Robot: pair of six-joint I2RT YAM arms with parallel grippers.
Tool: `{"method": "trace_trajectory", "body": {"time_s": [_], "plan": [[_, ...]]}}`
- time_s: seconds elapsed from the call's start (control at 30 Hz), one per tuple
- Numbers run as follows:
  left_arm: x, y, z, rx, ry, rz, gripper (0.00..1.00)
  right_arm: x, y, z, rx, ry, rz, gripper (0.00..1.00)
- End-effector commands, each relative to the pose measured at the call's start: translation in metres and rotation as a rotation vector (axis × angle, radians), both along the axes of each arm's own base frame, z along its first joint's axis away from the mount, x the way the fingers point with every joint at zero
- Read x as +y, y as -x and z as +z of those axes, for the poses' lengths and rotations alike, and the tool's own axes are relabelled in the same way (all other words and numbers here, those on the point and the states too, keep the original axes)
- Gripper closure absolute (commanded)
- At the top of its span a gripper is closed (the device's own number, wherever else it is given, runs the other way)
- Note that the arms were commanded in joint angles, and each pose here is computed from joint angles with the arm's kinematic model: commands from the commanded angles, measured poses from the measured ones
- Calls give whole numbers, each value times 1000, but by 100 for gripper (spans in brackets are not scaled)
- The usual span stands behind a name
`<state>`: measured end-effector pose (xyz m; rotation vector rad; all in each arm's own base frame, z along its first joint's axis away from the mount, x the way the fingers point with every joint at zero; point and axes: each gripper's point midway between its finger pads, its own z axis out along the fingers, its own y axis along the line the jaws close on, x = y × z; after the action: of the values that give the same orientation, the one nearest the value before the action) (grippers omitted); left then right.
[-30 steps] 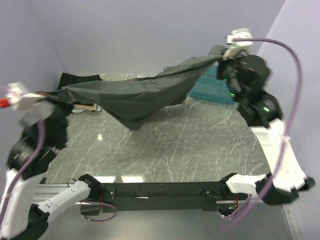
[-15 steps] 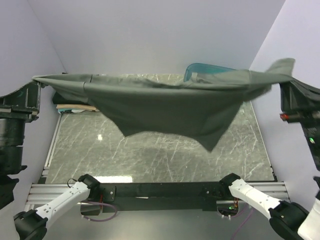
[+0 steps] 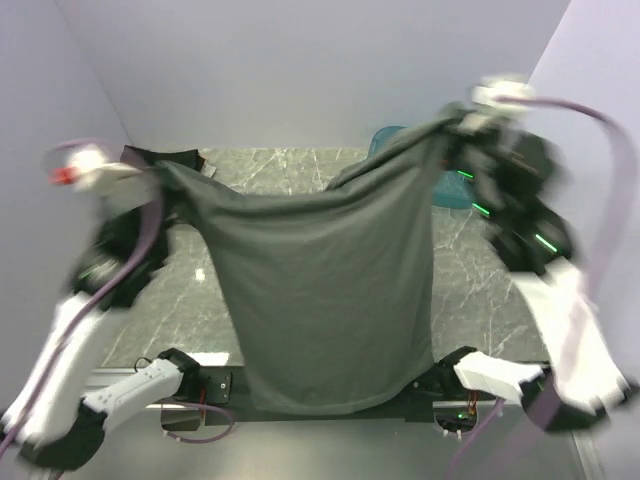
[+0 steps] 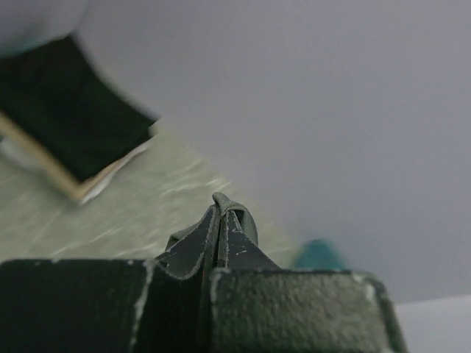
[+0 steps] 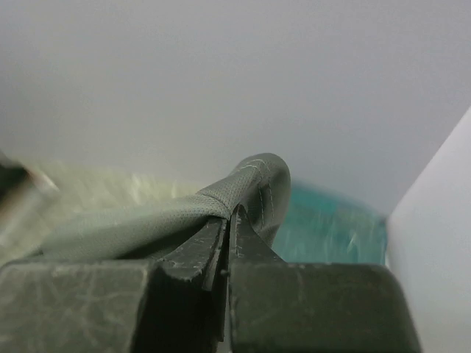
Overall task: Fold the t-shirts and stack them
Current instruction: Flatten the tshirt out
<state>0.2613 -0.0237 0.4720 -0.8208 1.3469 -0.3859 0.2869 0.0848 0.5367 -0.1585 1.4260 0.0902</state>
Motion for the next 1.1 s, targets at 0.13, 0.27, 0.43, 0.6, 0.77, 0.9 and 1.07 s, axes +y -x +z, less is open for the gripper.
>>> {"method": "trace_trajectory", "body": {"time_s": [0.13,0.27,0.43,0.6,0.77,0.9,1.07], "plan": [[13,-66,-273,741,-79,185,81,40,-156,-261,552,106,-89,93],[0,-75,-309,828,-99,113,18,44,-172,-333,735,140,-140,35],[-29,-85,-310,768,-80,-72,1,56,-160,-338,743,84,-104,18],[-35,-95,-314,778,-108,-107,1,68,-131,-345,785,13,-46,16],[-50,-117,-317,782,-153,-190,1,88,-72,-375,885,-63,61,15],[-63,-141,-336,815,-176,-237,1,106,-17,-407,992,-125,125,14],[-59,-171,-355,853,-215,-202,1,124,31,-438,1113,-203,200,14]]}}
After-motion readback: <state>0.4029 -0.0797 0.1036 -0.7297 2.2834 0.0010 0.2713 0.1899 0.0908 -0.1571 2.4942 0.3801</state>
